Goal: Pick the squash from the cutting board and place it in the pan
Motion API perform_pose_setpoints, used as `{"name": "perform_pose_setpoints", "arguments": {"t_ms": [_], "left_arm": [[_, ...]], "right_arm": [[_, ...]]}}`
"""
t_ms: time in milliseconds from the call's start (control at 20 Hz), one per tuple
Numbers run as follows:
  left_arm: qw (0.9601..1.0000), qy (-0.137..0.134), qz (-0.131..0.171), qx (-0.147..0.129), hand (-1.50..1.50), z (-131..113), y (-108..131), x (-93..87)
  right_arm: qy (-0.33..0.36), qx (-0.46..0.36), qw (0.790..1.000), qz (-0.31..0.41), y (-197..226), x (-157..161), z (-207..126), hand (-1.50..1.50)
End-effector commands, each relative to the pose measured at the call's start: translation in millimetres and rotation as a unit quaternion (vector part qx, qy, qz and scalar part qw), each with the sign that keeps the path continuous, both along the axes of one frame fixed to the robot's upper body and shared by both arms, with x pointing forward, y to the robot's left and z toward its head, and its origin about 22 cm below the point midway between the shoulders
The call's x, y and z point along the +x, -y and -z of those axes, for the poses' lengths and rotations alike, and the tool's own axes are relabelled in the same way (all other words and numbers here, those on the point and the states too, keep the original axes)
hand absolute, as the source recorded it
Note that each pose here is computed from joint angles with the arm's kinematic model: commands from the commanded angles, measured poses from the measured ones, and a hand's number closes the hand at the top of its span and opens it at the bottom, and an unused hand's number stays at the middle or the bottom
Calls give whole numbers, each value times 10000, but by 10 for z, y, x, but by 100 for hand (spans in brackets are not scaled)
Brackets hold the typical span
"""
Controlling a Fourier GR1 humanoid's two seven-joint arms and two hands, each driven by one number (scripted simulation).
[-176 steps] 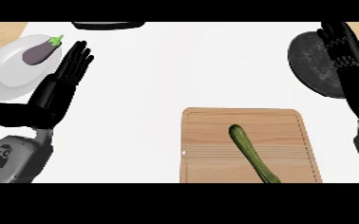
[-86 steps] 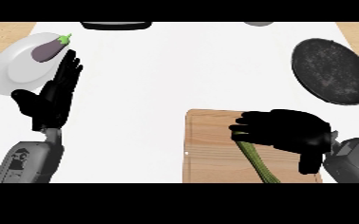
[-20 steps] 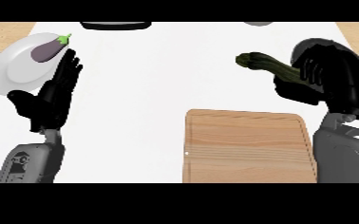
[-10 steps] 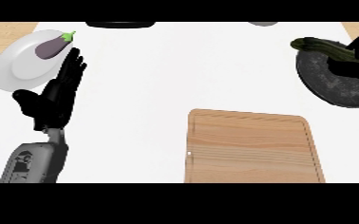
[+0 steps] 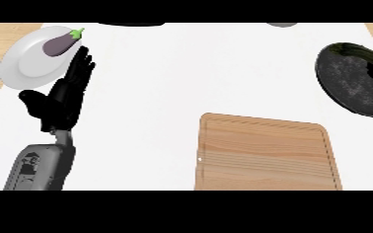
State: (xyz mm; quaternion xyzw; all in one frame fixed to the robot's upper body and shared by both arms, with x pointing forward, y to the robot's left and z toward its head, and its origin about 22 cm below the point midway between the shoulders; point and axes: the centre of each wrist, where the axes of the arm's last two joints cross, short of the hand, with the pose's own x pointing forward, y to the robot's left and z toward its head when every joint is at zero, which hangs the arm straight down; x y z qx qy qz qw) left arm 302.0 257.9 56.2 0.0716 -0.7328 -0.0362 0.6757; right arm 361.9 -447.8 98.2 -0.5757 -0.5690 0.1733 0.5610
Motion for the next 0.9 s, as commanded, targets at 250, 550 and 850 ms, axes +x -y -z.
{"name": "perform_pose_setpoints", "arguments": {"t_ms": [250,550,850], "left_arm": [[9998,44,160,-51,0,-114,59,91],[9999,60,126,-52,0,8,50,40],[10000,-4,82,13,0,145,-6,-34]], "right_arm": [[-461,866,9951,85,228,-87,308,-150],[-959,2185,9689,-657,248,-150,468,-150],[14,2085,9750,-761,368,-272,505,-150]]}}
